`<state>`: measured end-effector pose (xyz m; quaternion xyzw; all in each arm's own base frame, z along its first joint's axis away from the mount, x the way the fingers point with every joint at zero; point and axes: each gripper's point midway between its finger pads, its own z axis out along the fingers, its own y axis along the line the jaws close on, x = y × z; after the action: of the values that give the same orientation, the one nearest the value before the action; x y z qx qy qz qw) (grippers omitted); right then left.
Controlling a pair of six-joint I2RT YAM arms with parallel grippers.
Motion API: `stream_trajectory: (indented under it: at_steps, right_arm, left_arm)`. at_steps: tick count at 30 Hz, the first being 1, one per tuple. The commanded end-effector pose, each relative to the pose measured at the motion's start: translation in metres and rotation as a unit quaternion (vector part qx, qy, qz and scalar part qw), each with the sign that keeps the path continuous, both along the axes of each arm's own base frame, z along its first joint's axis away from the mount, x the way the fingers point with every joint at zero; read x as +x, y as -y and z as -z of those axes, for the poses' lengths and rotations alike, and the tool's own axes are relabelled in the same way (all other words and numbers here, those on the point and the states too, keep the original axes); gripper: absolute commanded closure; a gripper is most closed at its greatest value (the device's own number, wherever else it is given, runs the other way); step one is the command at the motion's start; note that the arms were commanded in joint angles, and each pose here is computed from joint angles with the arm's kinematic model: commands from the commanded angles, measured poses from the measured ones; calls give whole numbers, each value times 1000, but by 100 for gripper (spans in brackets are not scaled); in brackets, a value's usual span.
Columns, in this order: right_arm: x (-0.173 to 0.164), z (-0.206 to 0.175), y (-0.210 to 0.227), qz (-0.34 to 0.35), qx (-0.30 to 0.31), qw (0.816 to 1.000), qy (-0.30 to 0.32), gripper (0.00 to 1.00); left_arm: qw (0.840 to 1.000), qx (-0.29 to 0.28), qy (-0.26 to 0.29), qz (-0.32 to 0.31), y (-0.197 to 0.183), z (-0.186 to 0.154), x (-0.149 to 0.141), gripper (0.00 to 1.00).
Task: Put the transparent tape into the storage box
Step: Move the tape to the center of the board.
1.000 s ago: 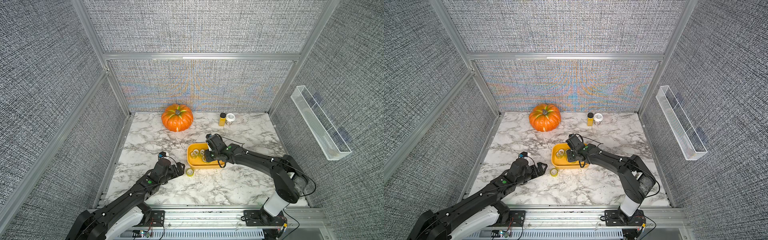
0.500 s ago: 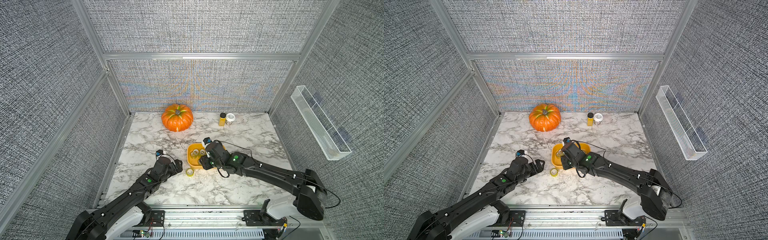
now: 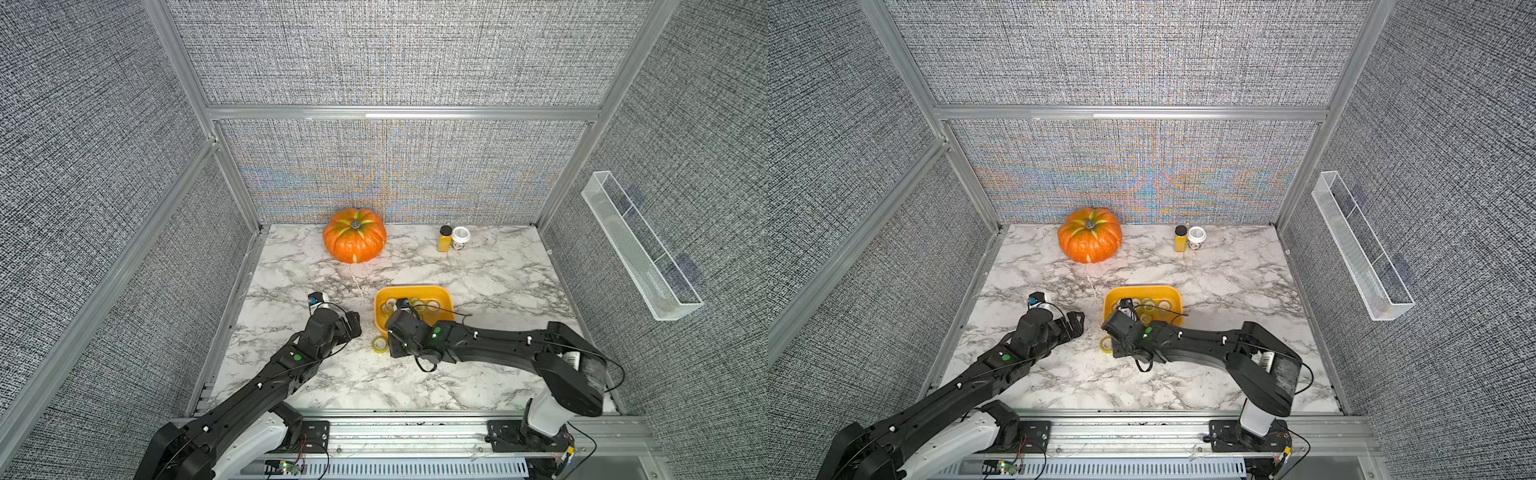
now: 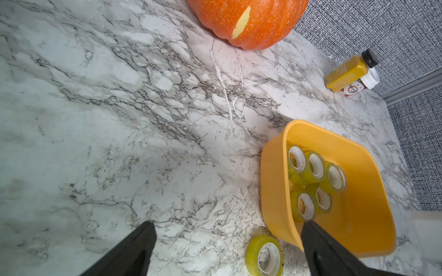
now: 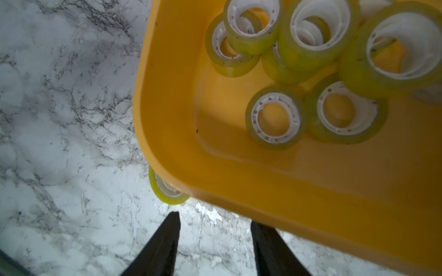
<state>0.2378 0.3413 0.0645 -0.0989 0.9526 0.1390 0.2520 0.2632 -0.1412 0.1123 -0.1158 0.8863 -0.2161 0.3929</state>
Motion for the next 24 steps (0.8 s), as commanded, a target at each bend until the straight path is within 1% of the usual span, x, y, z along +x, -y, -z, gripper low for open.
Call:
stream_trajectory:
  at_steps: [1,4,7,11,14,17,20,22,24]
  right_arm:
    - [10,5,-4,25,-23,999,16,46]
    - [12,16,-12,26,-39,999,14,46]
    - [11,28,-16,25,-57,998,7,46]
    - [4,34,-10,27,-79,996,8,46]
    - [-6,34,10,37,-95,995,8,47]
    - [-20,24,37,49,-111,992,19,47]
    - [-33,19,66,59,-117,991,15,47]
    - [-39,14,79,60,-111,992,16,47]
    - [-43,8,82,50,-92,994,20,47]
  left_arm:
    - [1000,1,10,-9,-7,-4,-2,0]
    - [1000,6,21,-20,-17,-11,-7,0]
    - [999,9,22,-21,-22,-13,-12,0]
    - [1000,6,18,-20,-23,-13,-15,0]
    - [1000,-3,17,-16,-20,-12,-16,0]
    - [1000,-13,15,1,-12,-13,-17,0]
    - [1000,-17,10,6,-9,-11,-17,0]
    - [1000,-23,9,9,-7,-8,-17,0]
    - [999,-29,6,12,-5,-5,-17,0]
